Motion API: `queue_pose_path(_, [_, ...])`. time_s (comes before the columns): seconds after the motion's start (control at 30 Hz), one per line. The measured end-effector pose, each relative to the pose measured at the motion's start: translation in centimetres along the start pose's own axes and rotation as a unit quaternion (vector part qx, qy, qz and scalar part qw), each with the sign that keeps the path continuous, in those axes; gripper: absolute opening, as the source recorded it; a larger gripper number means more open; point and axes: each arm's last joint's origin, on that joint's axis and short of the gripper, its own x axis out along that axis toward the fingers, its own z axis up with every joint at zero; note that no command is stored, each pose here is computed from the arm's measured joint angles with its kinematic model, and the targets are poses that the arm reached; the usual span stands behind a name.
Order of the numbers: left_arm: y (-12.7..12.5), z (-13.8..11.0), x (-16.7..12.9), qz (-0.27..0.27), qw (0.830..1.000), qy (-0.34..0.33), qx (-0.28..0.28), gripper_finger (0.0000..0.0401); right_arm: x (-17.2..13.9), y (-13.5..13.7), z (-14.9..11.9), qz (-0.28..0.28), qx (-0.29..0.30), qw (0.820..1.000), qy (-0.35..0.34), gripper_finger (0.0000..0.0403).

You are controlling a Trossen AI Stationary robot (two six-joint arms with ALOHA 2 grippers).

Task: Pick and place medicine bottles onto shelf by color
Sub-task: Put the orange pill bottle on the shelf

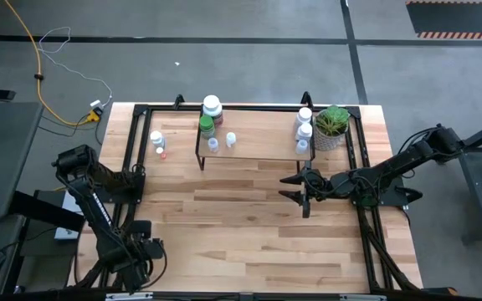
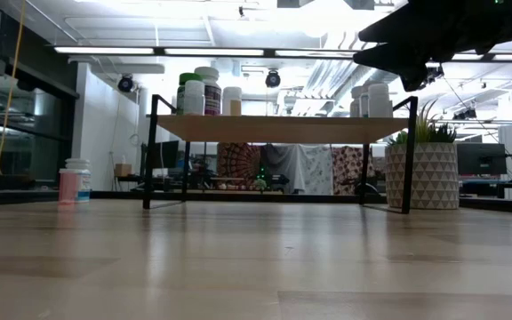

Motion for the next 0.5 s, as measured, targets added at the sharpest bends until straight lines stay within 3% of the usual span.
queue_pose_path(0.3, [-0.1, 0.09, 0.0, -0.003, 1.0, -0.009, 0.013, 0.031, 0.0, 0.0, -0.01, 0.0, 0.001, 1.0, 0.0, 0.0179])
queue_pose_path(0.5, [-0.09, 0.1, 0.01, -0.002, 1.0, -0.011, 0.012, 0.0281, 0.0, 0.0, 0.01, 0.0, 0.001, 1.0, 0.0, 0.0179])
